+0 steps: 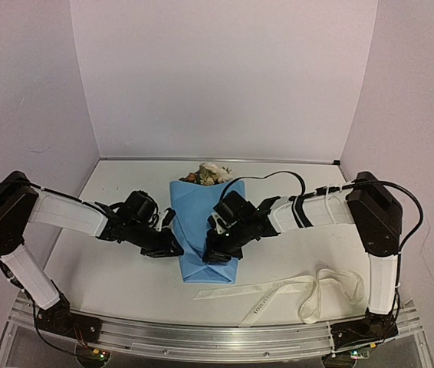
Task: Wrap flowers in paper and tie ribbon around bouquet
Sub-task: Fold the two-thirds-folded wrapping paper at the center of the board, then pass from the right arm to the left
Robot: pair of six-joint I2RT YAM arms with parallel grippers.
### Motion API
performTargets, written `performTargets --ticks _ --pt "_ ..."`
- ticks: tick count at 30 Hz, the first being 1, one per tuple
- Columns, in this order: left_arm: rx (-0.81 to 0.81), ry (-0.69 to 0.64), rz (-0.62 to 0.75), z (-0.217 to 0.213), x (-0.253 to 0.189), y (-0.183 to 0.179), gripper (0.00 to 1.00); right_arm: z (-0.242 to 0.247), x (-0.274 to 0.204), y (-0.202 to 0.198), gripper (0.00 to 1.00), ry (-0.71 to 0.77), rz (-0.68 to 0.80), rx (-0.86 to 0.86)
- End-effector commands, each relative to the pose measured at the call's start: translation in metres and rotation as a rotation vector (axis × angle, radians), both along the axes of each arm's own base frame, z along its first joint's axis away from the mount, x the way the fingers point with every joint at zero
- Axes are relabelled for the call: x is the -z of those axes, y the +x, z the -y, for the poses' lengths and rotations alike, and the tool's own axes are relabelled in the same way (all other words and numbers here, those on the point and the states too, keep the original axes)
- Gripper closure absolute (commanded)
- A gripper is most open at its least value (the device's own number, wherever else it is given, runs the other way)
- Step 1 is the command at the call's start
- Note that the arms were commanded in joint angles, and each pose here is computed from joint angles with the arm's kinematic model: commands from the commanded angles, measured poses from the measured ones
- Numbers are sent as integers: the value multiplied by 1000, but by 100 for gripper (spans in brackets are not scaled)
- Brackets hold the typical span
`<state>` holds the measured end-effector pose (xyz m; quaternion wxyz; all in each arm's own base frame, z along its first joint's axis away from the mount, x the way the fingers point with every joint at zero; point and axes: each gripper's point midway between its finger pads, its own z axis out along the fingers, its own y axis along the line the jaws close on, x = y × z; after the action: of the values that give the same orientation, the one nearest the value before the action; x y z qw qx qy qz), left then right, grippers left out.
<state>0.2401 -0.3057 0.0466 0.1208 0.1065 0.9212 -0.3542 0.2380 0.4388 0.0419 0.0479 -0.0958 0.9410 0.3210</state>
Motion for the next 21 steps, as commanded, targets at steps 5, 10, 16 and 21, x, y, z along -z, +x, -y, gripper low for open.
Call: performTargets --ticks 5,10,16,21 --pt "-86 -93 141 -6 -59 20 69 0 -1 5 100 -15 34 9" --pt "-106 -75 127 -8 -55 47 59 0 -5 5 100 -8 39 3" --pt "-42 -93 122 5 -52 64 50 -2 -9 2 100 9 37 -19" --pt "1 -99 102 11 -46 68 49 -3 -19 -3 100 47 37 -71"
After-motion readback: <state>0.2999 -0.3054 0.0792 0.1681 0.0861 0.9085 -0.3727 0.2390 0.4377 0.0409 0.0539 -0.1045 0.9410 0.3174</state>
